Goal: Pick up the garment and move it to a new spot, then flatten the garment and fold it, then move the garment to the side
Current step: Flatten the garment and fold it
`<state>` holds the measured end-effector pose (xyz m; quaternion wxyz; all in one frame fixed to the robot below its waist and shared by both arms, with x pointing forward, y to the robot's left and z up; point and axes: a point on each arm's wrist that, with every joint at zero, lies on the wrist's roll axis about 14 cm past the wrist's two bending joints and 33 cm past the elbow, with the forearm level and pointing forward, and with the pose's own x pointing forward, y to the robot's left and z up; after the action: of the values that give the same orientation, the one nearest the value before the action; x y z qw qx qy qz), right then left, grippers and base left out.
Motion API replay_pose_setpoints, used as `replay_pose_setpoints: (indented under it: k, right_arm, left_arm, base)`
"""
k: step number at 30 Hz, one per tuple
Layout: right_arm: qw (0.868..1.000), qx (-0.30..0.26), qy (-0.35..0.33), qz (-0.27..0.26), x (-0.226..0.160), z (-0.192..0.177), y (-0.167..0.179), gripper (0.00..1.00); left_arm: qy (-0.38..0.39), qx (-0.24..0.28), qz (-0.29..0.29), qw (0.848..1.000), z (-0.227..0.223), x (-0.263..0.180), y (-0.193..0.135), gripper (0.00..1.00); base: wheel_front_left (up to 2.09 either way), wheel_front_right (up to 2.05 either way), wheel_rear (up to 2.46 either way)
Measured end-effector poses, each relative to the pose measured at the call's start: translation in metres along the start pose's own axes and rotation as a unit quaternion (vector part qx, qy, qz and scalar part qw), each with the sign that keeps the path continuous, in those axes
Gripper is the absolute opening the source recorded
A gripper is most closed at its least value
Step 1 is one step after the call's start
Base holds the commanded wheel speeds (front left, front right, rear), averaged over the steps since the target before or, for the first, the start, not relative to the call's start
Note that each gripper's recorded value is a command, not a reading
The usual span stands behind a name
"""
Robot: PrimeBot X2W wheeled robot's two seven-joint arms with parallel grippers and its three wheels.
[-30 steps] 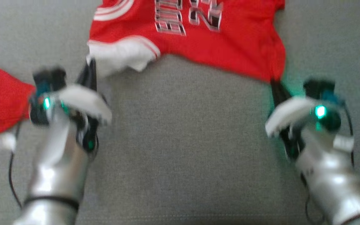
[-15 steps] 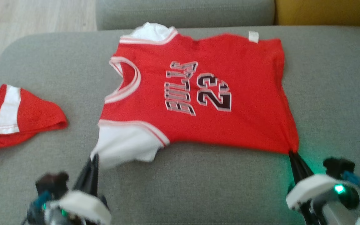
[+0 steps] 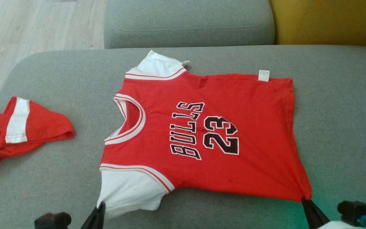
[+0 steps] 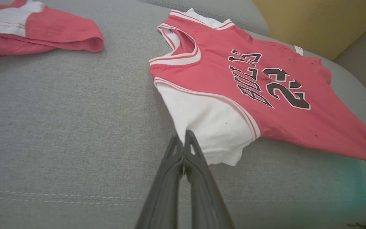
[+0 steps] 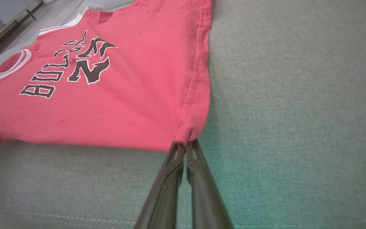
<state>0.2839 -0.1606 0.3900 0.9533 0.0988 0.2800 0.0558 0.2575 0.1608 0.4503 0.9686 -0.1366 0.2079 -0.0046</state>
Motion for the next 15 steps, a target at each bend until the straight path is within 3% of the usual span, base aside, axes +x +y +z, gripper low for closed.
replay_pose_setpoints:
  k: [6, 15]
  right_arm:
    - [1.000, 0.007, 0.016, -0.003, -0.006, 0.004, 0.002, 0.00]
    - [0.997, 0.005, 0.076, -0.007, 0.005, 0.006, 0.000, 0.00]
  left_arm:
    - [0.025, 0.001, -0.020, 0.999, -0.004, 0.003, -0.004, 0.00]
    - [0.018, -0.053, -0.079, 0.995, 0.034, 0.044, -0.021, 0.00]
  base:
    - [0.00, 0.00, 0.00]
    - [0.00, 0.00, 0.00]
